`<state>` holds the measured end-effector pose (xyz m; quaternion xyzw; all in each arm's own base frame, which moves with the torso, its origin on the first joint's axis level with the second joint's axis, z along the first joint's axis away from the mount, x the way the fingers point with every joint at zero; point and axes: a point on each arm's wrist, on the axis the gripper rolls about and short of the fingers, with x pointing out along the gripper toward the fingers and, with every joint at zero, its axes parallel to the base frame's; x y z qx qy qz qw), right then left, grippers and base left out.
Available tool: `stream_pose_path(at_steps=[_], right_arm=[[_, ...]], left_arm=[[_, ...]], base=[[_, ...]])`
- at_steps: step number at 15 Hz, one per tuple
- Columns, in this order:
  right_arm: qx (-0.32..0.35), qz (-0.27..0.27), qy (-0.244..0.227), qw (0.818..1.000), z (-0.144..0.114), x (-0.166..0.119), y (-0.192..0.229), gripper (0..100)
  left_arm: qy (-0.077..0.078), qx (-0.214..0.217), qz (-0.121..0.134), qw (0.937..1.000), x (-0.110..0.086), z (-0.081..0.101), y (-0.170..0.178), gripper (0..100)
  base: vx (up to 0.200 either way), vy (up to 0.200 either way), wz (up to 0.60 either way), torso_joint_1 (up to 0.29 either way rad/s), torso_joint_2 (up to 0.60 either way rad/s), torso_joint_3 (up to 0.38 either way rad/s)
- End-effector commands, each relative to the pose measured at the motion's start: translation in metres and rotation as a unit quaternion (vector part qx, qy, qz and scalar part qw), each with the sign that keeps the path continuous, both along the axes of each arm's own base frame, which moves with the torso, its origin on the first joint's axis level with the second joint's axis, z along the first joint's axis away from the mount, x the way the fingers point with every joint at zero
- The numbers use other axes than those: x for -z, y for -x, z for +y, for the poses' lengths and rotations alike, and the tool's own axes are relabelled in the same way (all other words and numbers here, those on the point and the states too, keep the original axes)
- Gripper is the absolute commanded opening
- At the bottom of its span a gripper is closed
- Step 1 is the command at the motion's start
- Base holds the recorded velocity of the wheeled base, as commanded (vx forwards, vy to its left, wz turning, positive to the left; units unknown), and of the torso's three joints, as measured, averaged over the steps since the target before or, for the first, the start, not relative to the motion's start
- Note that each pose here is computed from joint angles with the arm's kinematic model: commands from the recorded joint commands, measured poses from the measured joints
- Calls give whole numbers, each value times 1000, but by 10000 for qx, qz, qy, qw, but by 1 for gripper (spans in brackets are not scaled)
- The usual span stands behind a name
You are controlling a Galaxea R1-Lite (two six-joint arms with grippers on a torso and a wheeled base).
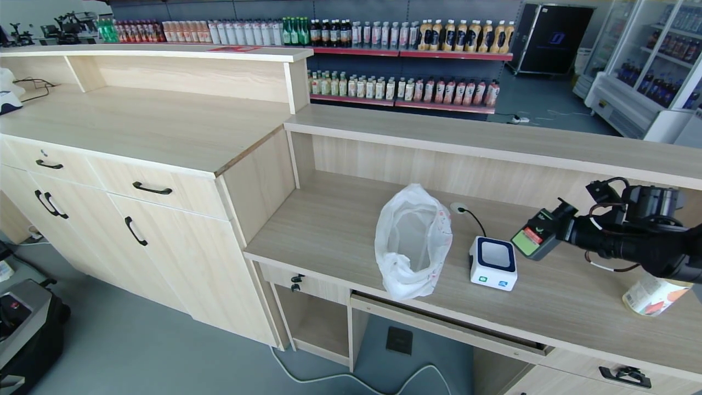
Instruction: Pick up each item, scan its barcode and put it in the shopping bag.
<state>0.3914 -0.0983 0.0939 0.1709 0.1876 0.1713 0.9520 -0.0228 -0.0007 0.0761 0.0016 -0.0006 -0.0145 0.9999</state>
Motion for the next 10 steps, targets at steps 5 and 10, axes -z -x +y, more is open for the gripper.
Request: stream_pose_path(at_steps=[5,10], right_arm=[[-7,13,29,10000,5,3,-5,0],[-4,-52,61,10000,5,-1,-5,0]], left_arm=[[1,1,-2,10000,0,0,0,100],[1,1,-2,10000,0,0,0,100]], base=[[0,0,0,0,0,0],[0,0,0,0,0,0]])
